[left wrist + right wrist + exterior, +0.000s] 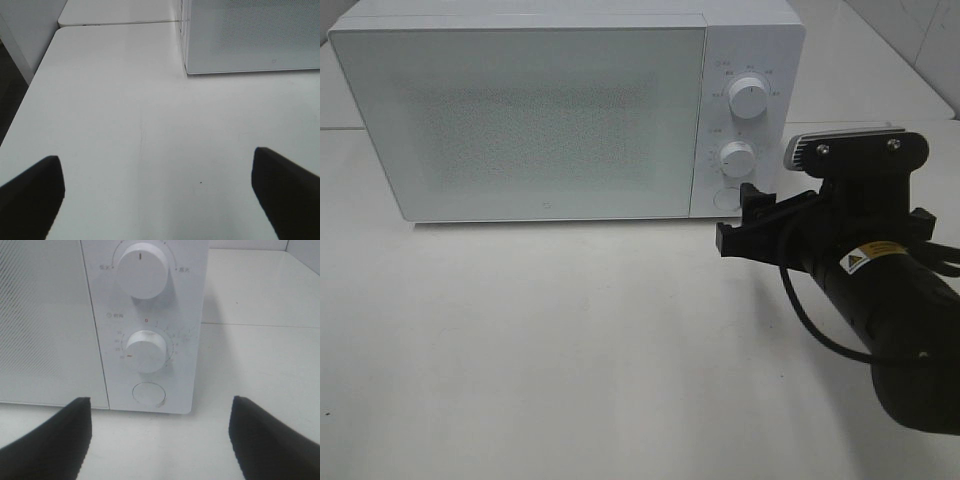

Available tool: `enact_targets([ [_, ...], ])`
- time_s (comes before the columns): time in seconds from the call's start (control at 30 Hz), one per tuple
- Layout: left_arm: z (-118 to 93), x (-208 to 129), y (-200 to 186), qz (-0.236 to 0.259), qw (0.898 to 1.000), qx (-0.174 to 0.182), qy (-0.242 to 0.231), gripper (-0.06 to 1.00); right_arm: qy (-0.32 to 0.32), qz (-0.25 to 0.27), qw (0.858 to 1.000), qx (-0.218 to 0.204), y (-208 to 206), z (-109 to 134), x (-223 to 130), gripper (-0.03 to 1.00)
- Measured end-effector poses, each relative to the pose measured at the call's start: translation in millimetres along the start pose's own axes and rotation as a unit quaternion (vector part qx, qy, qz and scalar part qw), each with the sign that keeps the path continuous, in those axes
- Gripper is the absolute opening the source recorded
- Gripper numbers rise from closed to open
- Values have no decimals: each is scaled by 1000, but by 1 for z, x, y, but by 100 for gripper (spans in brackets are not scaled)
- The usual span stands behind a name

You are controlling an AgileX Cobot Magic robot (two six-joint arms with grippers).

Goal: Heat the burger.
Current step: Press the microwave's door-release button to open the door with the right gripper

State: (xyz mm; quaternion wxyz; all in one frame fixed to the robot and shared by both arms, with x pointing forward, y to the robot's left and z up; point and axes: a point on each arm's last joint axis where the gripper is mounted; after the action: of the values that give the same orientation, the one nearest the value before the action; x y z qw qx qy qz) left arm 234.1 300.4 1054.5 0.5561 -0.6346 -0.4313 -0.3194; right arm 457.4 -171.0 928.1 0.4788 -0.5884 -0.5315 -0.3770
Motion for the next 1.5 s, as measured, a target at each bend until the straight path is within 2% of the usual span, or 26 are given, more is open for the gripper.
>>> enact_targets([
  [0.5,0,0,0,0,1000,0,0,94,9,4,1000,5,-11,14,-2,76],
  [0.6,0,0,0,0,1000,0,0,94,43,6,999,6,-11,14,-2,75],
  [0.67,0,0,0,0,1000,0,0,94,95,13,995,7,-11,14,-3,75],
  [0.7,0,0,0,0,1000,0,0,94,95,13,995,7,-11,14,-3,75],
  [0.77,0,0,0,0,1000,0,0,94,162,28,986,12,-11,15,-6,75],
  [0.8,0,0,0,0,1000,0,0,94,162,28,986,12,-11,15,-6,75],
  [0.87,0,0,0,0,1000,0,0,94,244,44,969,14,-11,17,-8,74],
  [0.9,0,0,0,0,1000,0,0,94,244,44,969,14,-11,17,-8,74],
  [0.93,0,0,0,0,1000,0,0,94,298,53,953,13,-11,18,-10,73],
  [0.97,0,0,0,0,1000,0,0,94,323,60,944,13,-11,18,-11,73],
  [1.0,0,0,0,0,1000,0,0,94,323,60,944,13,-11,18,-11,73],
  [1.03,0,0,0,0,1000,0,0,94,379,74,922,10,-12,19,-13,71],
  [1.07,0,0,0,0,1000,0,0,94,410,78,909,8,-12,20,-13,71],
  [1.1,0,0,0,0,1000,0,0,94,467,88,880,4,-12,21,-15,69],
  [1.13,0,0,0,0,1000,0,0,94,467,88,880,4,-12,21,-15,69],
  [1.17,0,0,0,0,1000,0,0,94,493,92,865,1,-12,21,-15,68],
  [1.2,0,0,0,0,1000,0,0,94,493,92,865,1,-12,21,-15,68],
  [1.23,0,0,0,0,1000,0,0,94,536,97,839,-4,-12,21,-16,65],
  [1.27,0,0,0,0,1000,0,0,94,558,99,824,-7,-12,22,-17,64],
  [1.3,0,0,0,0,1000,0,0,94,558,99,824,-7,-12,22,-17,64],
  [1.37,0,0,0,0,1000,0,0,94,629,99,771,-16,-12,22,-17,58],
  [1.4,0,0,0,0,1000,0,0,94,629,99,771,-16,-12,22,-17,58],
  [1.43,0,0,0,0,1000,0,0,94,645,99,758,-18,-12,22,-17,53],
  [1.47,0,0,0,0,1000,0,0,94,671,98,735,-21,-12,22,-17,48],
  [1.5,0,0,0,0,1000,0,0,94,671,98,735,-21,-12,22,-17,48],
])
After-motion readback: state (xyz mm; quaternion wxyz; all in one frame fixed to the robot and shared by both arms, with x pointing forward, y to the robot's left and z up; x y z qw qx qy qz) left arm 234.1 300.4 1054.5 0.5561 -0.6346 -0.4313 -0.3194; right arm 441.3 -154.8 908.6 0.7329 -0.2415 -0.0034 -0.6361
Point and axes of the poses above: a point on each arm's last joint axis where the gripper is mounted, y pointing out along that axis toward the gripper, z along the wrist's bending axis when the last joint is at zero, x = y × z, and after that the axes turned 13 degrees about -y, right-handed
